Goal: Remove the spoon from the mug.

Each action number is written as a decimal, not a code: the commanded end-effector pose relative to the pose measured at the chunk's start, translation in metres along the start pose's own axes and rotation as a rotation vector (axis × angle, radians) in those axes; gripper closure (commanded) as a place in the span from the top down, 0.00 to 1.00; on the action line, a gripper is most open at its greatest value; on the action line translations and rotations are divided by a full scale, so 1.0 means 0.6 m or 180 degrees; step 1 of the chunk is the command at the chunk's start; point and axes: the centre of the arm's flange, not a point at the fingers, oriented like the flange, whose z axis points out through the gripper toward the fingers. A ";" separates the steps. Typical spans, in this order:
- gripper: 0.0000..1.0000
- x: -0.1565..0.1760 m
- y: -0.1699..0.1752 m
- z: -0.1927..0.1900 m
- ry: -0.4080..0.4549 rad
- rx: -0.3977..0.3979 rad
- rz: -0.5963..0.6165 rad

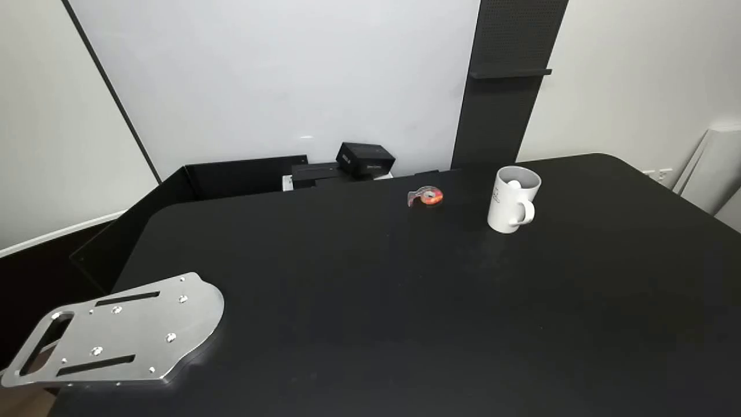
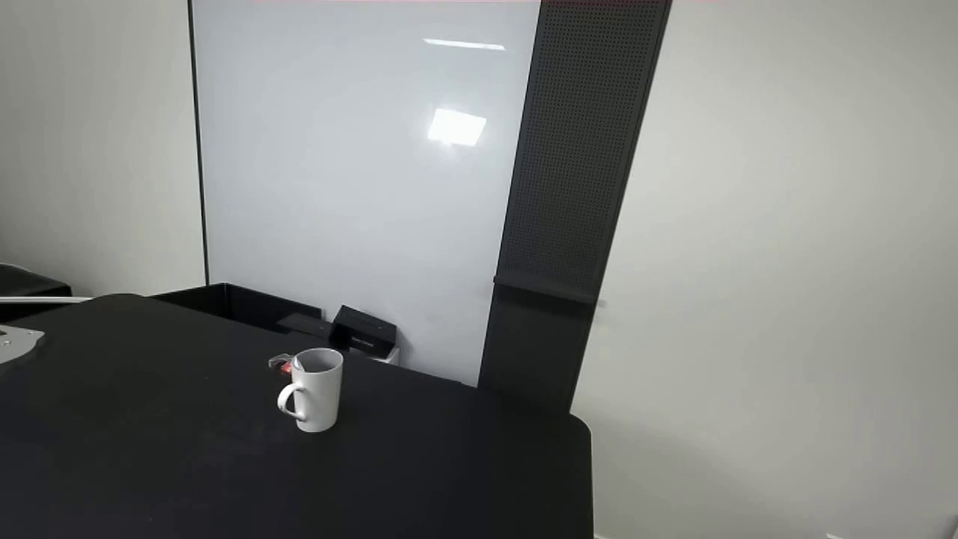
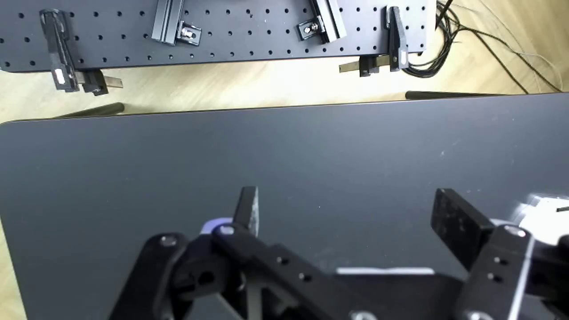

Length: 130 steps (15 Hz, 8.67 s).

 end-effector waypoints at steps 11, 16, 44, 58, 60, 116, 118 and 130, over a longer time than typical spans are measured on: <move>1.00 0.024 0.003 0.004 -0.0037 -0.0007 -0.0103; 1.00 0.079 0.015 0.017 -0.0039 -0.0052 -0.0116; 1.00 0.437 0.118 0.104 -0.0142 -0.0408 0.0302; 1.00 0.538 0.071 0.119 -0.0041 -0.0449 0.0220; 1.00 0.568 0.058 0.125 -0.0020 -0.0461 0.0209; 1.00 0.687 -0.146 0.328 -0.0184 -0.1272 -0.3114; 1.00 0.689 -0.149 0.338 -0.0224 -0.1267 -0.3157; 1.00 0.705 -0.164 0.422 -0.0087 -0.1130 -0.3236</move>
